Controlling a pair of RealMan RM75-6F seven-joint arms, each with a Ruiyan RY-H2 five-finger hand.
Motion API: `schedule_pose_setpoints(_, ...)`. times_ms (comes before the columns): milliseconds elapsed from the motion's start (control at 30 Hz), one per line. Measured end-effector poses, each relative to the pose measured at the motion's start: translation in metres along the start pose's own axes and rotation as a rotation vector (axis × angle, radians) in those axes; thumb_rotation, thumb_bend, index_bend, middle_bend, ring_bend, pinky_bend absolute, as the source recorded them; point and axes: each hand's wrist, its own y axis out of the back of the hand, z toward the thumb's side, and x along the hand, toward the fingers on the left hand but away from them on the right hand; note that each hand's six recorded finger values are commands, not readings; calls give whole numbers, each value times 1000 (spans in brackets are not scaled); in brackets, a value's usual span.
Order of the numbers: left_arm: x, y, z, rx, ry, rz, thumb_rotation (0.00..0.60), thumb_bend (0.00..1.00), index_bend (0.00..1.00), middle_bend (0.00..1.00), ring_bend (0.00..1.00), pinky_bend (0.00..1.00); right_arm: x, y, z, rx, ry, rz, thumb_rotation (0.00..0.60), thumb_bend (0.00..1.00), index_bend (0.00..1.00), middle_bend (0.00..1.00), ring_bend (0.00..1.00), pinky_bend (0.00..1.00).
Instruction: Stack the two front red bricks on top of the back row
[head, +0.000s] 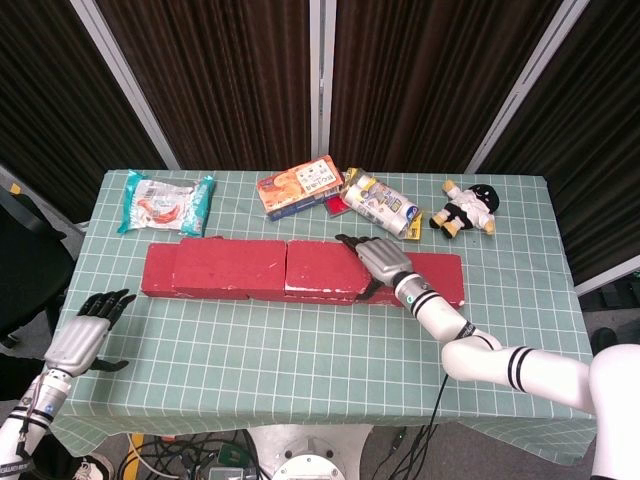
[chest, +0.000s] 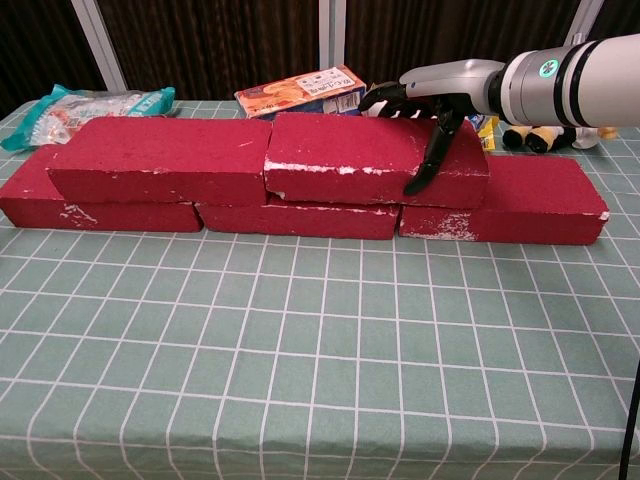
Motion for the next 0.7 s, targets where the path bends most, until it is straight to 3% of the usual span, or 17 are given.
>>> schedule_pose_setpoints(700,-1,1,-11,-14,22,-2,600,1,34,0,0,0,-8,-7,5,3,-9,20,600,53,37,246,163,216)
